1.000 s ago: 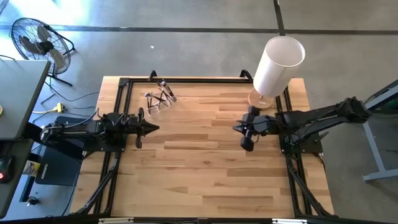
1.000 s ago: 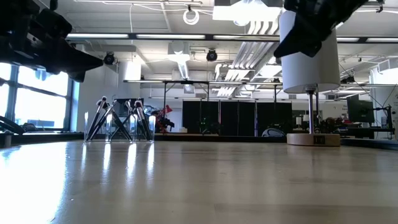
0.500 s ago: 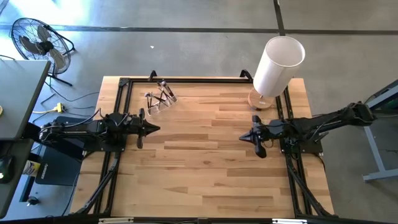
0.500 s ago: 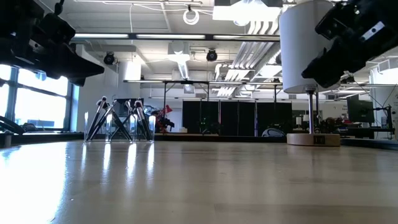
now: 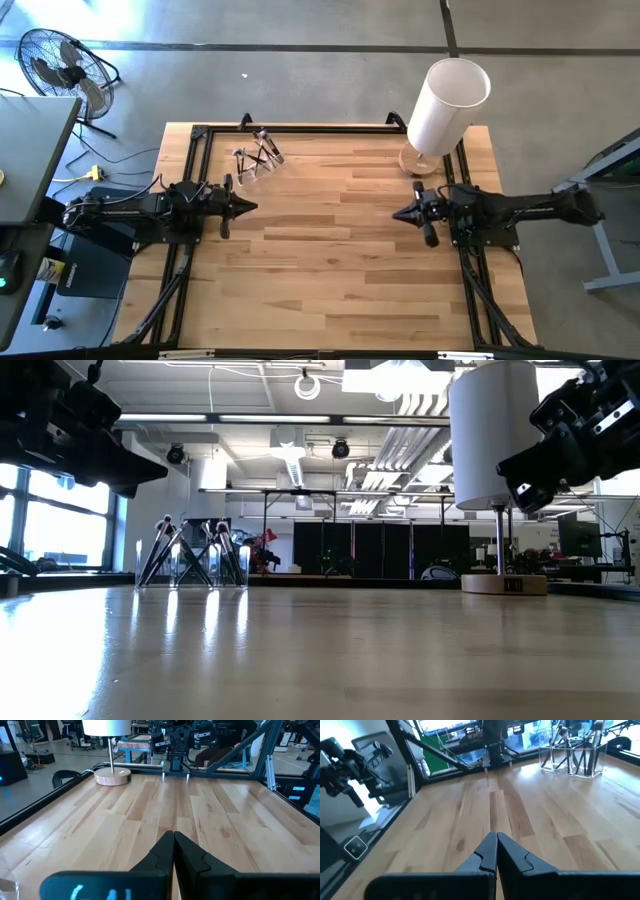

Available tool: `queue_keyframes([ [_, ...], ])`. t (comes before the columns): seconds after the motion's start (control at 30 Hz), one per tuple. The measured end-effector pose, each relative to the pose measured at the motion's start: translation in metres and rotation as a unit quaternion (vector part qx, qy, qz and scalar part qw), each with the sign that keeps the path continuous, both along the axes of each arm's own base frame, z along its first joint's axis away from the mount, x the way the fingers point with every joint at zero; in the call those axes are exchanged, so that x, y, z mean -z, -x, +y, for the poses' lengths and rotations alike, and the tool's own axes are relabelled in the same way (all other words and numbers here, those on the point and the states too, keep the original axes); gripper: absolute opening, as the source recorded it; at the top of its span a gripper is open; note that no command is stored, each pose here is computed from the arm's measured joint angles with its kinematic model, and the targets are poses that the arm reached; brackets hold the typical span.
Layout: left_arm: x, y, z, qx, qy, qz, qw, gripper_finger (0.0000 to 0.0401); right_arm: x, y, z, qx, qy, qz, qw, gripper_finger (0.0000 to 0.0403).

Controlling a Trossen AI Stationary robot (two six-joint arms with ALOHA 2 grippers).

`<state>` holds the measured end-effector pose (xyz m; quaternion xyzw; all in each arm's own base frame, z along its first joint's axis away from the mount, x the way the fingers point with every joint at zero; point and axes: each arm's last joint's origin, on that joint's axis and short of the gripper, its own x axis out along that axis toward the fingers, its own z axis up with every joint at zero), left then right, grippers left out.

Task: Put items in baskets/containers
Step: Return to Home Position

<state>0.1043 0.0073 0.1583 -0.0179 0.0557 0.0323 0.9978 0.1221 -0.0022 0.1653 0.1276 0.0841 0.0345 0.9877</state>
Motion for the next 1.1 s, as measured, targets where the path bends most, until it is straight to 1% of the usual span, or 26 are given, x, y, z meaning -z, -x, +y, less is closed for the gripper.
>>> queue_keyframes([
  [0.2, 0.000, 0.000, 0.000, 0.000, 0.000, 0.000, 1.000, 0.0008, -0.002, 0.013, -0.001, 0.039, 0.001, -0.022, 0.999, 0.0000],
  [0.33, 0.000, 0.000, 0.000, 0.000, 0.000, 0.000, 1.000, 0.0008, -0.001, 0.022, -0.001, 0.043, 0.012, -0.019, 0.999, 0.0000],
  [0.47, 0.000, 0.000, 0.000, 0.000, 0.000, 0.000, 1.000, 0.0008, -0.006, 0.027, -0.002, 0.059, 0.027, -0.051, 0.997, 0.0000],
  [0.57, 0.000, 0.000, 0.000, 0.000, 0.000, 0.000, 1.000, 0.0008, -0.007, 0.028, -0.002, 0.064, 0.034, -0.057, 0.996, 0.0000],
  [0.77, 0.000, 0.000, 0.000, 0.000, 0.000, 0.000, 1.000, 0.0008, -0.006, 0.027, -0.002, 0.064, 0.019, -0.051, 0.996, 0.0000],
  [0.93, 0.000, 0.000, 0.000, 0.000, 0.000, 0.000, 1.000, 0.0008, -0.006, 0.027, -0.003, 0.066, 0.046, -0.051, 0.995, 0.0000],
  [1.1, 0.000, 0.000, 0.000, 0.000, 0.000, 0.000, 1.000, 0.0008, -0.006, 0.027, -0.003, 0.066, 0.053, -0.053, 0.995, 0.0000],
])
